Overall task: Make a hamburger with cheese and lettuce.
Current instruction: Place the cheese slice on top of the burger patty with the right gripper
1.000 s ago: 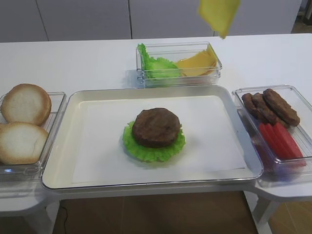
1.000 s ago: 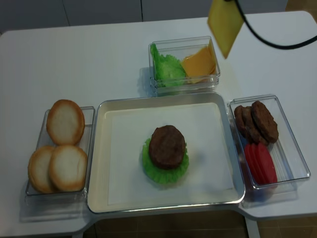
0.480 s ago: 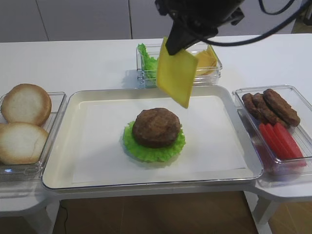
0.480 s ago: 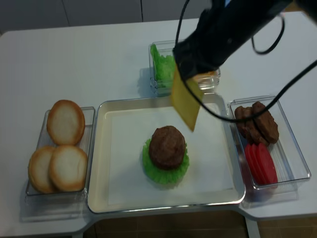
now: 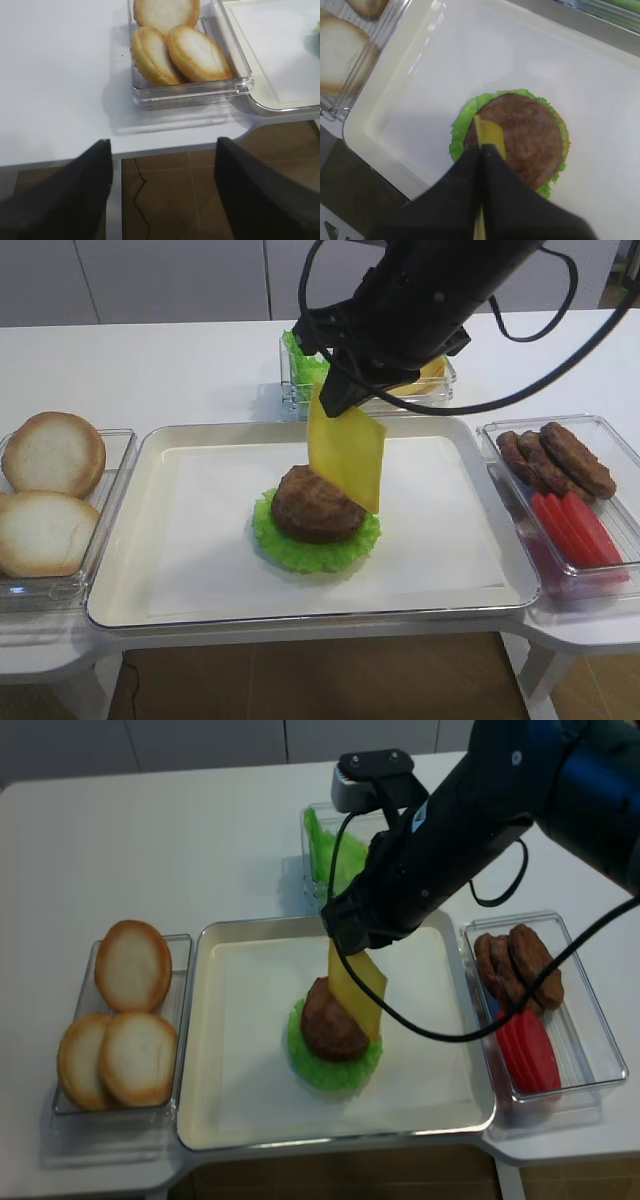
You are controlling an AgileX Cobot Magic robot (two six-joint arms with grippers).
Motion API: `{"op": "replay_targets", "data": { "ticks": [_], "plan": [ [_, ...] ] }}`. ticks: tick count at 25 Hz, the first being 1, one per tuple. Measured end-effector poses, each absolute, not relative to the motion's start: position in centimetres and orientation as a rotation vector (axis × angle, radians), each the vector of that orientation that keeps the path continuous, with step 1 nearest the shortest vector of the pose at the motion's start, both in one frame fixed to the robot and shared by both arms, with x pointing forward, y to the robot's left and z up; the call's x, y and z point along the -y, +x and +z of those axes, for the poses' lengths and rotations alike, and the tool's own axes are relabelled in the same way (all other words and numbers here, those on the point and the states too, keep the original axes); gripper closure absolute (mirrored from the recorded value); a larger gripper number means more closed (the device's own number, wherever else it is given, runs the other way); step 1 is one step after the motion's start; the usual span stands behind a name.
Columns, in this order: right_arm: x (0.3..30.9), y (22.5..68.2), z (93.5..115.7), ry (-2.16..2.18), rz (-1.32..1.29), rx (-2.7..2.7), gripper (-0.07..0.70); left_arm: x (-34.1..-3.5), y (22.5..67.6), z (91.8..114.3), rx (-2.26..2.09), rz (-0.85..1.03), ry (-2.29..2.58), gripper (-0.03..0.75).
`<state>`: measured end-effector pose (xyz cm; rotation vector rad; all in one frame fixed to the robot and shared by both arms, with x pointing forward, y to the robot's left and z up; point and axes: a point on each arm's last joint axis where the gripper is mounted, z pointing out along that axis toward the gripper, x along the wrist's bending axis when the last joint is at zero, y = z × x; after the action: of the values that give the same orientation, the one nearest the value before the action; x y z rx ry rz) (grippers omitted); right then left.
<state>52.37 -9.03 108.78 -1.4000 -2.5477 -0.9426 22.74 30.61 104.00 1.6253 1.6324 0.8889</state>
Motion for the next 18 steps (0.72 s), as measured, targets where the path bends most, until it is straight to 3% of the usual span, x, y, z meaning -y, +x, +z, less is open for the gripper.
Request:
{"op": "replay_targets", "data": {
  "ticks": [18],
  "plan": [
    [7.0, 53.6, 105.7, -1.333, -0.933, 2.413, 0.632, -30.6, 22.7, 104.0, -1.632, 0.889, 1.625, 0.246]
  ]
}}
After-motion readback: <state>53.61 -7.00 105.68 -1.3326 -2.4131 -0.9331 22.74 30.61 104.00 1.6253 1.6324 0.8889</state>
